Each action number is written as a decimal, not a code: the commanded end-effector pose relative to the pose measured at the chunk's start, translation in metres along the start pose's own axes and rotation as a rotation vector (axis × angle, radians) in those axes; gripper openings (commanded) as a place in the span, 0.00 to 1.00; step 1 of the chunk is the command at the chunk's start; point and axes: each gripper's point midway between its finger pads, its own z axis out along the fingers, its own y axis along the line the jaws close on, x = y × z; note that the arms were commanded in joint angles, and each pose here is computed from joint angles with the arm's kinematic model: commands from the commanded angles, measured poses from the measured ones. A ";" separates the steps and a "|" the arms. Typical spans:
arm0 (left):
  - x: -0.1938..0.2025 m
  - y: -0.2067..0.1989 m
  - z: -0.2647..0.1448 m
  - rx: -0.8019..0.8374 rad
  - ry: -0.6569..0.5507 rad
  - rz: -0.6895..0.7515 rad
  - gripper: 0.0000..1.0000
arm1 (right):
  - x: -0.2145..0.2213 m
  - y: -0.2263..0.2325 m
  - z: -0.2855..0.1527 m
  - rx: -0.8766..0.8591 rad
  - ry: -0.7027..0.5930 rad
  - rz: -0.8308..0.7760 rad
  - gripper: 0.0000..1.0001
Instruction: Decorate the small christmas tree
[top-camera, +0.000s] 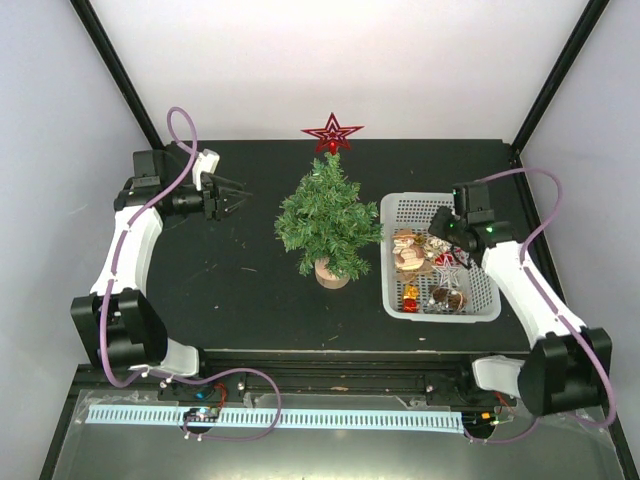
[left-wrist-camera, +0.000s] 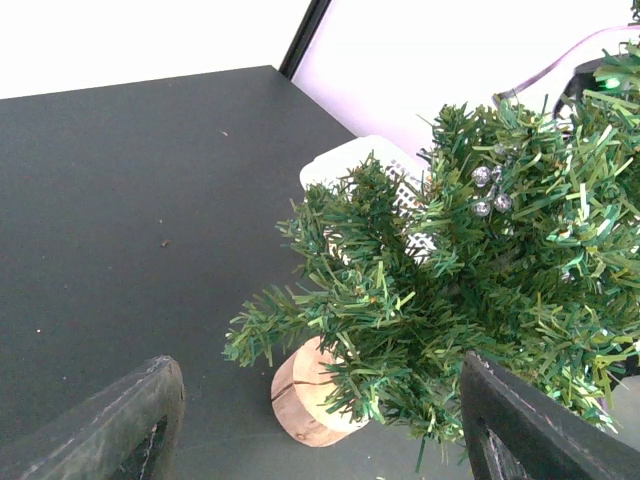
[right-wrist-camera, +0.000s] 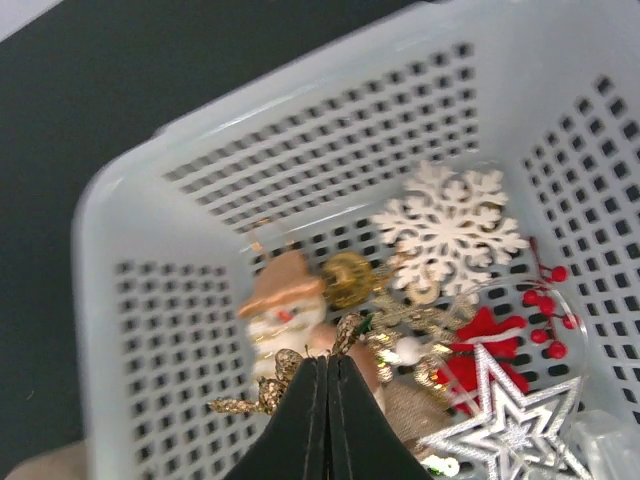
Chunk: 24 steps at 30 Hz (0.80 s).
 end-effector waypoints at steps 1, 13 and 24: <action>-0.007 -0.013 -0.007 -0.017 -0.005 0.075 0.76 | -0.014 0.037 -0.056 -0.040 -0.131 -0.140 0.01; -0.008 -0.020 -0.009 -0.014 0.000 0.085 0.76 | 0.002 0.090 -0.166 -0.264 -0.253 -0.317 0.01; -0.008 -0.018 -0.008 -0.019 0.003 0.076 0.76 | 0.004 0.168 -0.223 -0.522 -0.249 -0.403 0.01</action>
